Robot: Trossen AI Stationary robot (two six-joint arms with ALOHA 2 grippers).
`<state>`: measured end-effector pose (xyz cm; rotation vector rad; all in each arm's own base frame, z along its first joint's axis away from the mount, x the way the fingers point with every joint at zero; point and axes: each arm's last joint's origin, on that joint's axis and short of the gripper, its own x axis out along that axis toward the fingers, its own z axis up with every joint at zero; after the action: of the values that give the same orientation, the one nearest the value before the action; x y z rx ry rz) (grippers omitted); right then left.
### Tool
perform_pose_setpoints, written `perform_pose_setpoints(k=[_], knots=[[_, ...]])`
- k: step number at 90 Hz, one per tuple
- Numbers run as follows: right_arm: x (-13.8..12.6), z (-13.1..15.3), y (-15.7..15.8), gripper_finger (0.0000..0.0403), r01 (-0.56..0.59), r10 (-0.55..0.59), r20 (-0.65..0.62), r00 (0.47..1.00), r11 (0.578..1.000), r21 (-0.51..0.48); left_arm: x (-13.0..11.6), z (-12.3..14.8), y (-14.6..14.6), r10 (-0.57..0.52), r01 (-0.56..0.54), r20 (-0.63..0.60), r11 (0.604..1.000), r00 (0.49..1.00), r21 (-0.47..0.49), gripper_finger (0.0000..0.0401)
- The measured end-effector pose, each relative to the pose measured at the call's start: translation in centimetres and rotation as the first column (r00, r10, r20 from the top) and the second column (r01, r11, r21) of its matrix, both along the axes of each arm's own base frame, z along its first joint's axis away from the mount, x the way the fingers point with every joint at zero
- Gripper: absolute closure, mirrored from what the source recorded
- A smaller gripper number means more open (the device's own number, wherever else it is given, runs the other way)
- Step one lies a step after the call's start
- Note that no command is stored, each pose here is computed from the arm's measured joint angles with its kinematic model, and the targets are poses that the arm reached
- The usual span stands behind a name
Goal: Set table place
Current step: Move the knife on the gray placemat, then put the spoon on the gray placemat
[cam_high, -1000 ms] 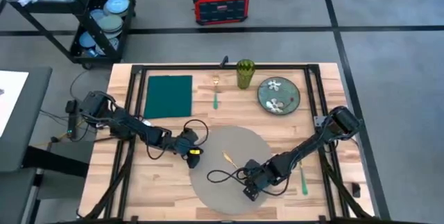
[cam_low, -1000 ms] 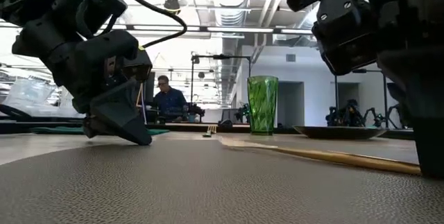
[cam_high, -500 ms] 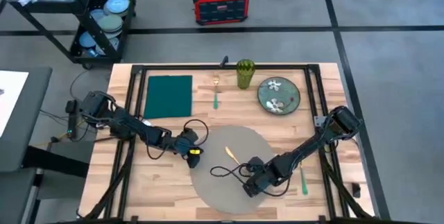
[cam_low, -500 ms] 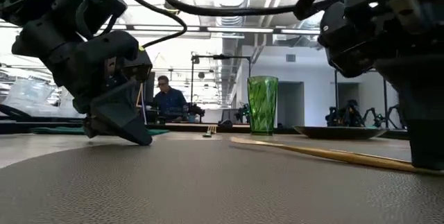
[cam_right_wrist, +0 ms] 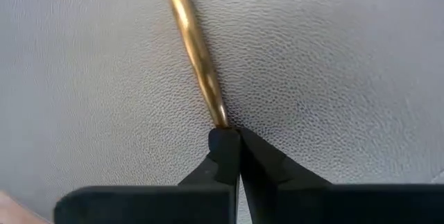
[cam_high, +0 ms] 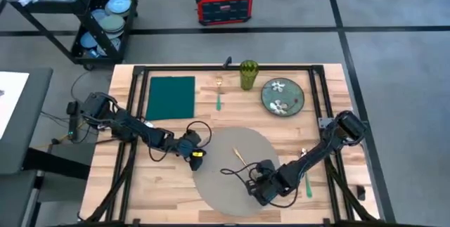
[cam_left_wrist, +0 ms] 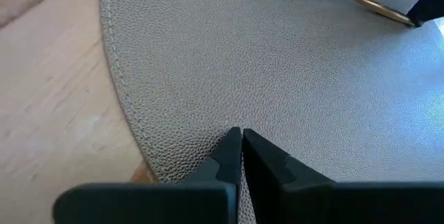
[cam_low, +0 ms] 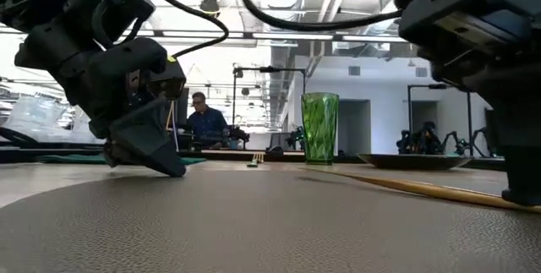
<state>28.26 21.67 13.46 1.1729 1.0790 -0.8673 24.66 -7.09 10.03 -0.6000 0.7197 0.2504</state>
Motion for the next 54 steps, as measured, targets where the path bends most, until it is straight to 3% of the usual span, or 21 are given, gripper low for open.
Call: perform_pose_setpoints(k=[17,39,54], knots=[[0.2,0.5,0.4,0.0403,0.059,-0.060,0.012,0.998,0.998,0.016,0.0,0.0,0.0,0.001,-0.001,0.001,1.000,1.000,-0.002,0.0401],[1.9,2.7,1.1,0.0403,0.007,-0.010,0.109,0.994,1.000,0.022,0.1,0.1,0.0,0.005,-0.005,0.017,1.000,1.000,-0.002,0.0401],[2.0,2.6,0.3,0.0403,0.004,-0.002,0.083,0.997,1.000,-0.023,0.2,0.1,0.2,0.007,-0.007,0.021,1.000,1.000,0.001,0.0401]])
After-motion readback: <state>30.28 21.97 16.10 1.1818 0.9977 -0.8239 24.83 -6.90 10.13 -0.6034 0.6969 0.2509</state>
